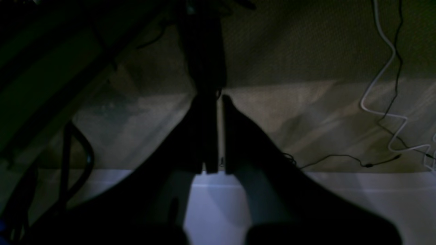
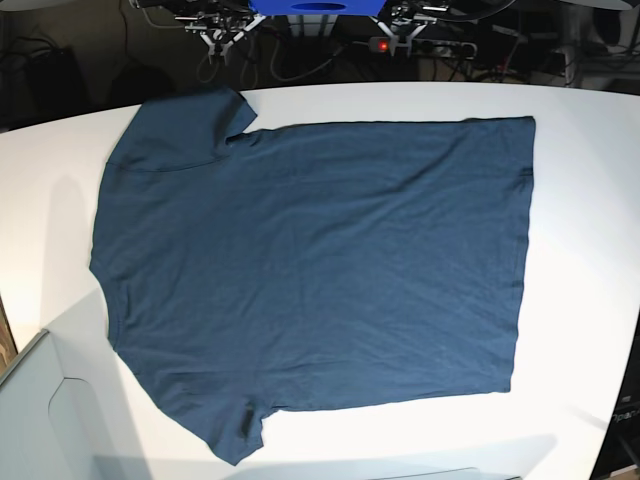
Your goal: Fold the T-shirt properly
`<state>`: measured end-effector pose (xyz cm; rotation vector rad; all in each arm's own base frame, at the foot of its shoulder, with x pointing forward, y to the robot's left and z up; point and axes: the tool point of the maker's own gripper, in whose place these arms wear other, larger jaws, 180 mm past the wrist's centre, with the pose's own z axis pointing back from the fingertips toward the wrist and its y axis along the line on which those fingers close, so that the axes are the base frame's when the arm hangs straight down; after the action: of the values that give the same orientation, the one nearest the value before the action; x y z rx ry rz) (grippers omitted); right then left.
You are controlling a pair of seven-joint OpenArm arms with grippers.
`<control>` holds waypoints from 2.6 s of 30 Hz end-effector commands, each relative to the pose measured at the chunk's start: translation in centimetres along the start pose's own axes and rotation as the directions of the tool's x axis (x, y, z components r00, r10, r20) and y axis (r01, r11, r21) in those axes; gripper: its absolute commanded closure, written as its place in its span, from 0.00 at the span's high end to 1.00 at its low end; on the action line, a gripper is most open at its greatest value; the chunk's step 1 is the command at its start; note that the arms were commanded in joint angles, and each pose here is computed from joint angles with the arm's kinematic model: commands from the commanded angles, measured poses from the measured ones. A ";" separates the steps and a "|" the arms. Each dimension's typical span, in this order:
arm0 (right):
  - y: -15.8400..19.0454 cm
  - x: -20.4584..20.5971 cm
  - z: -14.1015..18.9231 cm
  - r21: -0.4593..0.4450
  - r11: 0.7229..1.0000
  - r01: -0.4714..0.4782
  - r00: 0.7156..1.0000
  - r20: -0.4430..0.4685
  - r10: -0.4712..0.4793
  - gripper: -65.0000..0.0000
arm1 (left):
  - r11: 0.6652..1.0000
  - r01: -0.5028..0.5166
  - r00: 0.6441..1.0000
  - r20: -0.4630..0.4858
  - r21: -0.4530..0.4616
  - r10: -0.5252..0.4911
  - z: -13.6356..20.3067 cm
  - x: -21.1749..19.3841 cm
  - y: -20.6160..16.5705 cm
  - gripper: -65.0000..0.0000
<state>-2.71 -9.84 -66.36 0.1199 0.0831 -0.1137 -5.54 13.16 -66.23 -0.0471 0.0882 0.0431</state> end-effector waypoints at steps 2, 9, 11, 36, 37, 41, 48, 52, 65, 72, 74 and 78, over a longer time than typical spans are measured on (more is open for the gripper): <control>0.2 -0.6 0.0 0.021 1.000 -0.005 1.000 -0.014 0.005 0.00 | 1.000 0.008 1.000 -0.019 -0.006 -0.008 0.0 -1.2 -0.1 0.00; -0.7 -1.9 0.1 0.011 1.000 -0.008 1.000 -0.023 0.008 0.00 | 1.000 0.018 0.999 0.026 -0.010 -0.018 0.2 -0.7 -0.2 0.00; -0.7 -1.5 0.3 0.013 1.000 -0.015 1.000 -0.020 0.016 0.00 | 1.000 0.019 0.999 0.029 -0.011 -0.019 0.3 -0.9 -0.2 0.00; -1.2 -1.4 1.3 0.012 0.999 -0.042 0.997 -0.069 0.043 0.00 | 1.000 0.015 0.999 0.035 -0.004 -0.015 0.4 -0.9 0.3 0.00; -1.2 -1.4 1.3 0.012 0.999 -0.042 0.997 -0.069 0.043 0.00 | 1.000 0.012 0.999 0.035 -0.004 -0.012 0.4 -0.9 0.4 0.00; -1.1 -1.2 1.4 0.012 0.999 -0.042 0.997 -0.066 0.043 0.00 | 1.000 0.009 0.999 0.040 -0.002 -0.009 0.4 -0.8 0.5 0.00; -1.1 -1.2 1.4 0.012 0.999 -0.042 0.997 -0.066 0.043 0.00 | 1.000 0.015 0.999 0.039 -0.001 -0.015 0.4 -0.8 0.5 0.00; -1.1 -1.1 1.4 0.012 0.999 -0.043 0.997 -0.065 0.043 0.00 | 1.000 0.011 0.999 0.041 0.000 -0.011 0.4 -0.7 0.6 0.00; -2.4 -0.2 5.8 -0.009 0.995 -0.102 0.988 0.112 0.103 0.00 | 0.999 0.043 0.983 0.178 0.022 -0.046 3.1 -1.3 2.2 0.00; -1.8 0.7 10.6 -0.015 0.988 -0.153 0.963 0.224 0.152 0.00 | 0.995 0.084 0.955 0.282 0.045 -0.094 6.3 -0.7 3.4 0.00; -1.4 0.9 11.8 -0.013 0.987 -0.162 0.954 0.254 0.160 0.00 | 0.994 0.096 0.943 0.316 0.045 -0.105 7.6 -0.6 3.2 0.00; -1.3 0.9 13.6 -0.016 0.983 -0.181 0.940 0.291 0.178 0.00 | 0.989 0.133 0.914 0.378 0.060 -0.145 10.6 -0.3 3.6 0.00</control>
<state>-1.15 -12.62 -53.54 0.1165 -0.2053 0.0403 -4.79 17.14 -56.23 -0.0089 -0.2935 -0.0877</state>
